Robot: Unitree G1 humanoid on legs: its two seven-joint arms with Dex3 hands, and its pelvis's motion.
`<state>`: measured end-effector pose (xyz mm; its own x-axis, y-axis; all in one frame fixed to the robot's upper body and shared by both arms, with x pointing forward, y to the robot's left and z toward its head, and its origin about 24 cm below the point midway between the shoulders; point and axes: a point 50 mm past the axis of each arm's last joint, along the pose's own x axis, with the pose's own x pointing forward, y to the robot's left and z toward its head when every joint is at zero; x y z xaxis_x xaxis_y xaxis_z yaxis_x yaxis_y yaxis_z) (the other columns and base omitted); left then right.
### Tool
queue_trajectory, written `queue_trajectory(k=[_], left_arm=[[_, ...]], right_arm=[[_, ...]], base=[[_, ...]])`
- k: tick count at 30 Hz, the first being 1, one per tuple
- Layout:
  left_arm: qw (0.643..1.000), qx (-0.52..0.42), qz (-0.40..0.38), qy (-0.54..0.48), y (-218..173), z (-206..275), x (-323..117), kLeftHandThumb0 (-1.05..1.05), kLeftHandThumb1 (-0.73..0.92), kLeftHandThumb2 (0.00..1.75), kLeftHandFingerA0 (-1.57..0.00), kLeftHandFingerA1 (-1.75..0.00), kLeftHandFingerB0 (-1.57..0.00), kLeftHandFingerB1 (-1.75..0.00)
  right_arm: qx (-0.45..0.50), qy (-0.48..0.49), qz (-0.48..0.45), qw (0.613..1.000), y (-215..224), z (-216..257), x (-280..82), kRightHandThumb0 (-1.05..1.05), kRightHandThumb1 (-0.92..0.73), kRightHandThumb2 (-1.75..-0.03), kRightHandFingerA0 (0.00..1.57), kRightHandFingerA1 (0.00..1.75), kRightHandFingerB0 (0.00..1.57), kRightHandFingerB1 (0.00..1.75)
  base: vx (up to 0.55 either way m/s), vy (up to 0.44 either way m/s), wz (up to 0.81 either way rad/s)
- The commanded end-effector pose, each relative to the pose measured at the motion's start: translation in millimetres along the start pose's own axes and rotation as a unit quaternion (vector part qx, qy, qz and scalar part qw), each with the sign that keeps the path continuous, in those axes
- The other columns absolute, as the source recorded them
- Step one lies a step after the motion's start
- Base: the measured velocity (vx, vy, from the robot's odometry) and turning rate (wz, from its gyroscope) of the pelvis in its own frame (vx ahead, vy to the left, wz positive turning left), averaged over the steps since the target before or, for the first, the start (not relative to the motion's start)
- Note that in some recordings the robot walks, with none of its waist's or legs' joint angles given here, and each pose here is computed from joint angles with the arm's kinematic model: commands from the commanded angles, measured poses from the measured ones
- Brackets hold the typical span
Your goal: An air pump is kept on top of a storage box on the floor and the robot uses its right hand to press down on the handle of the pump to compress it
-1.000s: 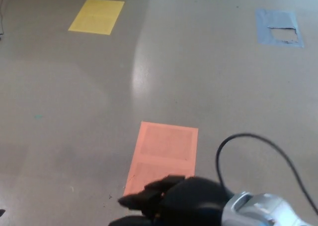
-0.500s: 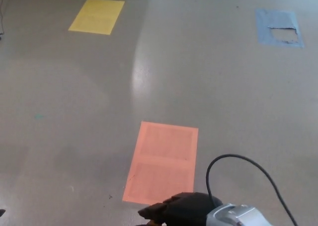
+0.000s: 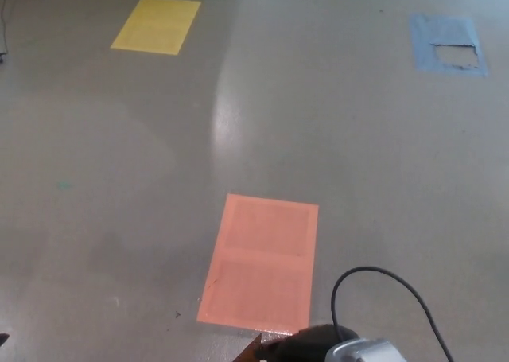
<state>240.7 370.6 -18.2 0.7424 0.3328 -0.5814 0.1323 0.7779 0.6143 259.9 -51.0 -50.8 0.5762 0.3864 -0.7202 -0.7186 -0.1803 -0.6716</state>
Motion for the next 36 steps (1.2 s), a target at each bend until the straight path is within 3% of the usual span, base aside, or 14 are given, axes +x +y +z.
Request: queue_trajectory(k=[1,13,14,15,16,21,22,23,24,30,36], left_arm=[[1.0,0.004,-0.002,-0.009,5,2,-1,-0.63,0.62,0.6,-0.34,-0.53,-0.37,-0.37],[1.0,0.005,-0.005,-0.012,2,2,0,-0.61,0.63,0.6,-0.36,-0.52,-0.36,-0.36],[1.0,0.005,-0.005,-0.013,2,3,0,-0.64,0.5,0.86,-0.33,-0.59,-0.29,-0.48],[1.0,0.005,-0.005,-0.014,2,3,0,-0.64,0.5,0.86,-0.33,-0.59,-0.29,-0.48],[1.0,-0.001,-0.006,-0.015,2,3,0,-0.61,0.62,0.6,-0.36,-0.52,-0.36,-0.36],[1.0,-0.009,-0.007,-0.014,2,4,0,-0.59,0.62,0.59,-0.39,-0.52,-0.36,-0.36],[1.0,-0.006,-0.007,-0.014,2,4,0,-0.63,0.5,0.85,-0.33,-0.57,-0.29,-0.47],[1.0,-0.002,-0.007,-0.015,3,4,0,-0.63,0.5,0.85,-0.33,-0.57,-0.29,-0.47],[1.0,0.002,-0.007,-0.015,3,4,0,-0.6,0.63,0.59,-0.37,-0.5,-0.36,-0.35],[1.0,0.0,-0.003,-0.016,4,5,0,-0.61,0.62,0.6,-0.35,-0.5,-0.36,-0.35],[1.0,0.007,0.001,-0.014,7,8,1,-0.61,0.62,0.6,-0.36,-0.5,-0.36,-0.34]], right_arm=[[-0.037,0.093,-0.02,0.995,21,-38,15,-0.91,-0.9,-1.24,0.0,0.11,0.0,0.11],[-0.071,0.107,-0.02,0.991,33,-36,18,-0.91,-0.87,-1.21,0.0,0.12,0.0,0.12],[-0.072,0.109,-0.02,0.991,34,-36,18,-0.9,-0.87,-1.2,0.0,0.12,0.0,0.12],[-0.072,0.109,-0.02,0.991,34,-35,18,-0.9,-0.87,-1.2,0.0,0.12,0.0,0.12],[-0.075,0.111,-0.02,0.991,34,-35,18,-0.9,-0.87,-1.2,0.0,0.12,0.0,0.12],[-0.078,0.113,-0.02,0.99,40,-33,19,-0.95,-0.86,-1.21,0.04,0.11,0.04,0.11],[-0.078,0.113,-0.019,0.99,41,-33,19,-0.94,-0.86,-1.21,0.02,0.11,0.02,0.11],[-0.078,0.113,-0.017,0.99,41,-32,19,-0.94,-0.86,-1.21,0.02,0.11,0.02,0.11],[-0.076,0.113,-0.017,0.991,41,-32,19,-0.94,-0.85,-1.21,0.02,0.11,0.03,0.12],[-0.074,0.114,-0.022,0.99,38,-31,19,-0.93,-0.86,-1.22,0.0,0.11,0.0,0.12],[-0.017,0.067,-0.055,0.996,5,-20,23,-0.95,-0.87,-1.23,0.0,0.08,0.0,0.07]], base=[[0.0,0.0,0.0],[0.0,0.0,0.0],[0.0,0.0,0.0],[0.0,0.0,0.0],[0.0,0.0,0.0],[0.0,0.0,0.0],[0.0,0.0,0.0],[0.0,0.0,0.0],[0.0,0.0,0.0],[0.0,0.0,0.0],[0.0,0.0,0.0]])
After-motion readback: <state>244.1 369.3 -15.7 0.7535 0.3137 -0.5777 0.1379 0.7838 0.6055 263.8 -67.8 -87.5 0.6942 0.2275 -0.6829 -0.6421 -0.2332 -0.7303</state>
